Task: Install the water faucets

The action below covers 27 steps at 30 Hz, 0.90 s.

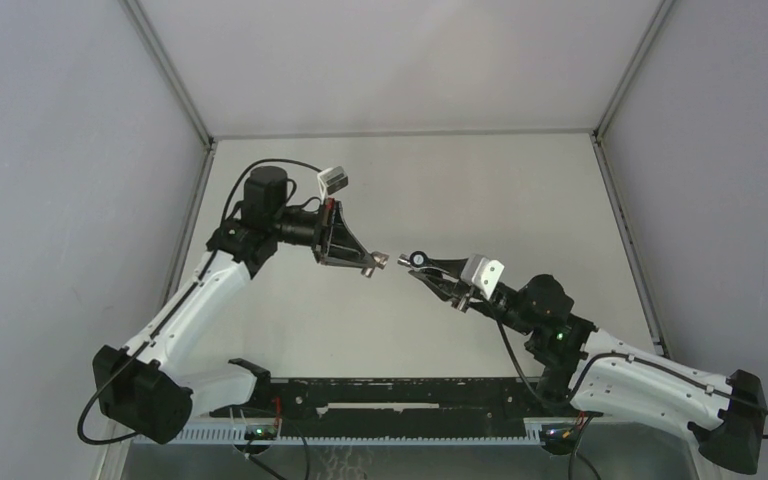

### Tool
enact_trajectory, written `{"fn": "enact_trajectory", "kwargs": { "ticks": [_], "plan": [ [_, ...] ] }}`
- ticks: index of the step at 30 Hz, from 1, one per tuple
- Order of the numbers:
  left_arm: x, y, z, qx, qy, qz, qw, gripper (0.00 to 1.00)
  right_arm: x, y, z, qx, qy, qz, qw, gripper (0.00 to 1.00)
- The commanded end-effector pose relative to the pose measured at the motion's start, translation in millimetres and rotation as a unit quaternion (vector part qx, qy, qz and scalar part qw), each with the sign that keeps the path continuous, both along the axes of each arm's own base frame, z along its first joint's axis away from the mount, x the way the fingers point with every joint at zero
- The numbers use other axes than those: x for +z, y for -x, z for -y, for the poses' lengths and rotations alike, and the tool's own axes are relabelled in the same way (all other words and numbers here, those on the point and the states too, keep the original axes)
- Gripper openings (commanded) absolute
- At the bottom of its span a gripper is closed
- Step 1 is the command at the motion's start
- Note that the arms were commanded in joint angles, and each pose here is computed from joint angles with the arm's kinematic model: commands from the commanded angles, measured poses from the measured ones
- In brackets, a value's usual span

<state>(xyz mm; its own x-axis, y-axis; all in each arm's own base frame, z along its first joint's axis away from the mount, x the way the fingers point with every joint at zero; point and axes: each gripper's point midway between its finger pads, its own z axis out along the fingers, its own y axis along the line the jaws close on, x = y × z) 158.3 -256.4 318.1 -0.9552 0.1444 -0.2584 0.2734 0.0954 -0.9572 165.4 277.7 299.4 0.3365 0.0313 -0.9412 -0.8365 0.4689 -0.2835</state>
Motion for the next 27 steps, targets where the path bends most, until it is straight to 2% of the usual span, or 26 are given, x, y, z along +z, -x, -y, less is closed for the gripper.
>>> {"fn": "enact_trajectory", "kwargs": {
  "ticks": [1,11,27],
  "plan": [
    [16.6,14.8,-5.4,-0.023,0.022,0.004,0.999,0.0,44.5,16.6,-2.4,0.033,-0.055,0.07,0.995,0.0],
    [23.0,19.3,-5.9,-0.019,0.027,0.022,0.999,0.0,47.6,31.8,-10.2,0.072,-0.056,0.086,0.992,0.0],
    [17.2,23.8,-4.6,-0.032,0.027,0.016,0.999,0.0,53.6,31.3,-18.8,0.08,-0.075,0.087,0.99,0.0]
  ]
}}
